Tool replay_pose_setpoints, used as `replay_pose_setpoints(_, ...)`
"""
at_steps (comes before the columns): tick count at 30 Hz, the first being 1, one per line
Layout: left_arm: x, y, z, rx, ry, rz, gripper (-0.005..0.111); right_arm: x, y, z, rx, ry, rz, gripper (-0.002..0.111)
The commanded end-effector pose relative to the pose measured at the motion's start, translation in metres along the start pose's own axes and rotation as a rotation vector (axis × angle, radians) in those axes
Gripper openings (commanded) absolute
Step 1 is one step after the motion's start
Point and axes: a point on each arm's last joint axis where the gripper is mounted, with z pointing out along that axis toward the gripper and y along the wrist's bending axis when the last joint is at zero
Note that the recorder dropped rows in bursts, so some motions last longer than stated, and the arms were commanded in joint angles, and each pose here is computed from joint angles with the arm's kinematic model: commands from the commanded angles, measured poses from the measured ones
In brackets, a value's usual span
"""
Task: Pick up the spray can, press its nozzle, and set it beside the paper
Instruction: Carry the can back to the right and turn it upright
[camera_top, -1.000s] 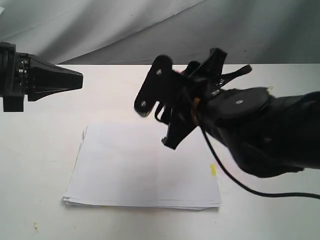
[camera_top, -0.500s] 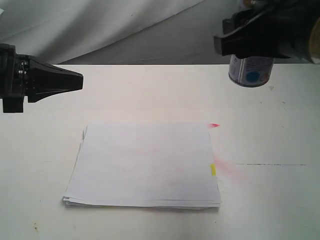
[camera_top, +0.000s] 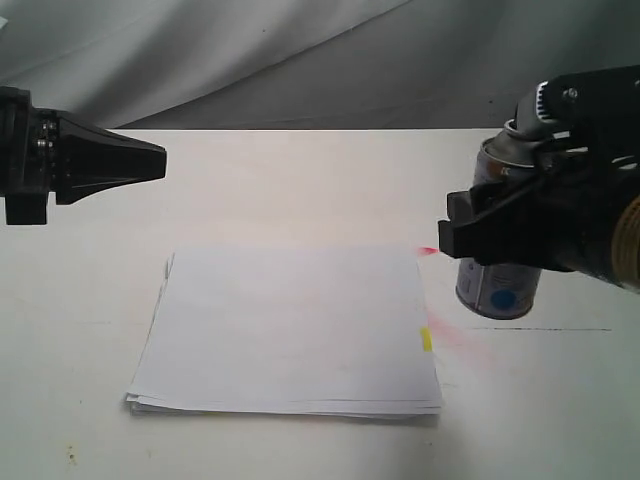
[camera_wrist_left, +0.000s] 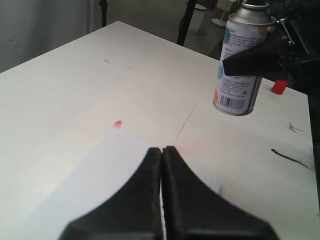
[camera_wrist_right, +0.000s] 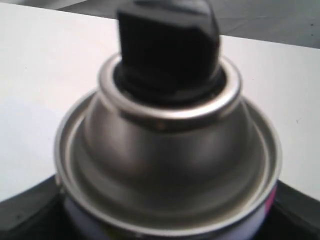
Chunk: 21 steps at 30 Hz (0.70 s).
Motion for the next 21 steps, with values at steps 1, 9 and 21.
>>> replay_pose_setpoints(1, -0.002, -0.002, -0.001, 0.005, -0.018, 0.0, 0.0, -0.013, -0.005, -0.002, 0.048, -0.136, -0.094, 0.0)
replay_pose_setpoints(9, 0.0, -0.003, -0.001, 0.009, 0.005, 0.009, 0.0, -0.02, -0.017, 0.013, 0.238, -0.195, -0.025, 0.0)
replay_pose_setpoints(21, 0.0, -0.003, -0.001, 0.009, 0.005, 0.014, 0.0, -0.024, -0.018, 0.005, 0.235, -0.224, -0.019, 0.0)
